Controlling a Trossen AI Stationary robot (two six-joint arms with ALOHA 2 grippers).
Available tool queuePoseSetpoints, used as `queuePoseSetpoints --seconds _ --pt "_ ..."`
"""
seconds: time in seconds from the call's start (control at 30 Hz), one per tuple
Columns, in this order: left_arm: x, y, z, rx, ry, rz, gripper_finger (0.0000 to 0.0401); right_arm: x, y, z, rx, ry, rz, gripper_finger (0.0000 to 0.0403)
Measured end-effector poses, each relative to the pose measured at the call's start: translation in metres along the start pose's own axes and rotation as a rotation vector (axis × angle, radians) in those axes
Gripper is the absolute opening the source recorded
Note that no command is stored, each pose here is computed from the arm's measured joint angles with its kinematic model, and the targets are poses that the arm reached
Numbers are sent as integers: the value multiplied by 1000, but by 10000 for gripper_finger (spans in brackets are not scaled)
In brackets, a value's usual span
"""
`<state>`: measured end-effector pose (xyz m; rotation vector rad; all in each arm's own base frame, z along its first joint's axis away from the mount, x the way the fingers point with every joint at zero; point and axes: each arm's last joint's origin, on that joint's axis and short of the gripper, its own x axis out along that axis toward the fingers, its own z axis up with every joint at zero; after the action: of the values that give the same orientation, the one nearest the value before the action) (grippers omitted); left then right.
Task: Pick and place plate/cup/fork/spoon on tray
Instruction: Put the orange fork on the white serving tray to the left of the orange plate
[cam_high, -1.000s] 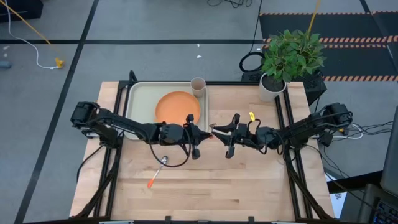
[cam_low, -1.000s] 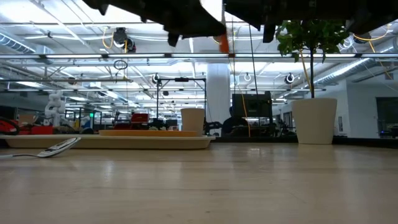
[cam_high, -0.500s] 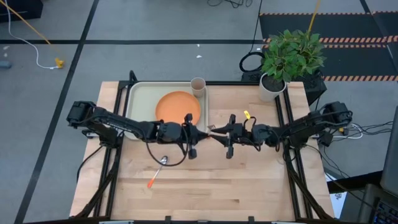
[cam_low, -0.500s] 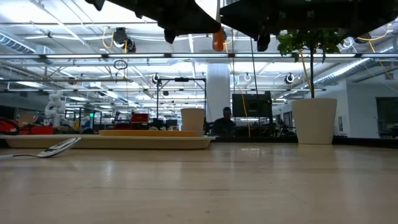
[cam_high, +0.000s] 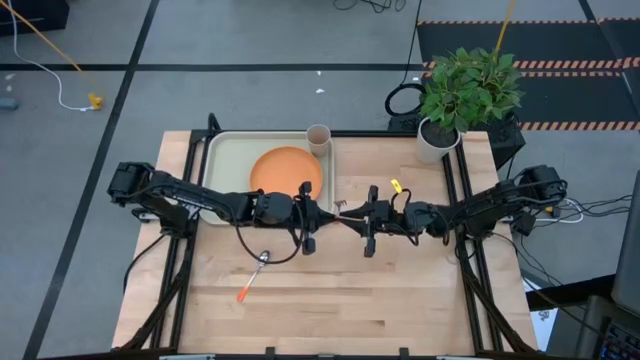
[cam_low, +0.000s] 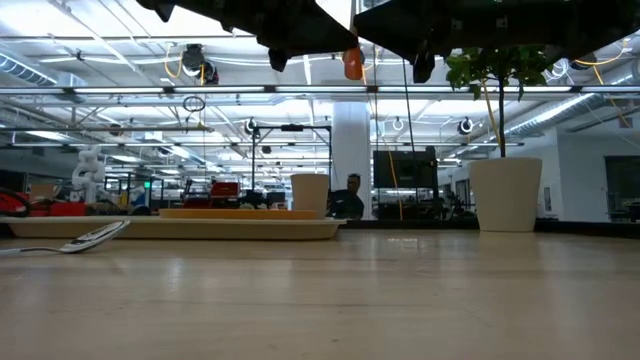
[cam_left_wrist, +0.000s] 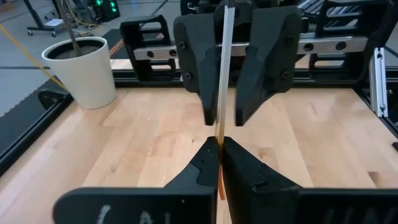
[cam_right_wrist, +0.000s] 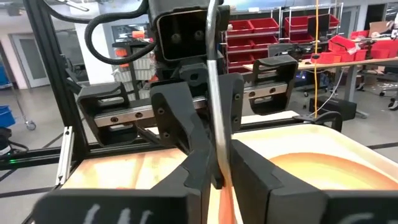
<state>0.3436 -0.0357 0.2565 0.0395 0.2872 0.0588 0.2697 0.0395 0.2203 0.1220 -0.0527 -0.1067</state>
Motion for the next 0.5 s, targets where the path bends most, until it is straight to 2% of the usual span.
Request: queuePoseSetpoints --seconds 0.5 --pt "0 -1 1 -9 -9 -13 6 7 1 -10 8 -44 2 9"
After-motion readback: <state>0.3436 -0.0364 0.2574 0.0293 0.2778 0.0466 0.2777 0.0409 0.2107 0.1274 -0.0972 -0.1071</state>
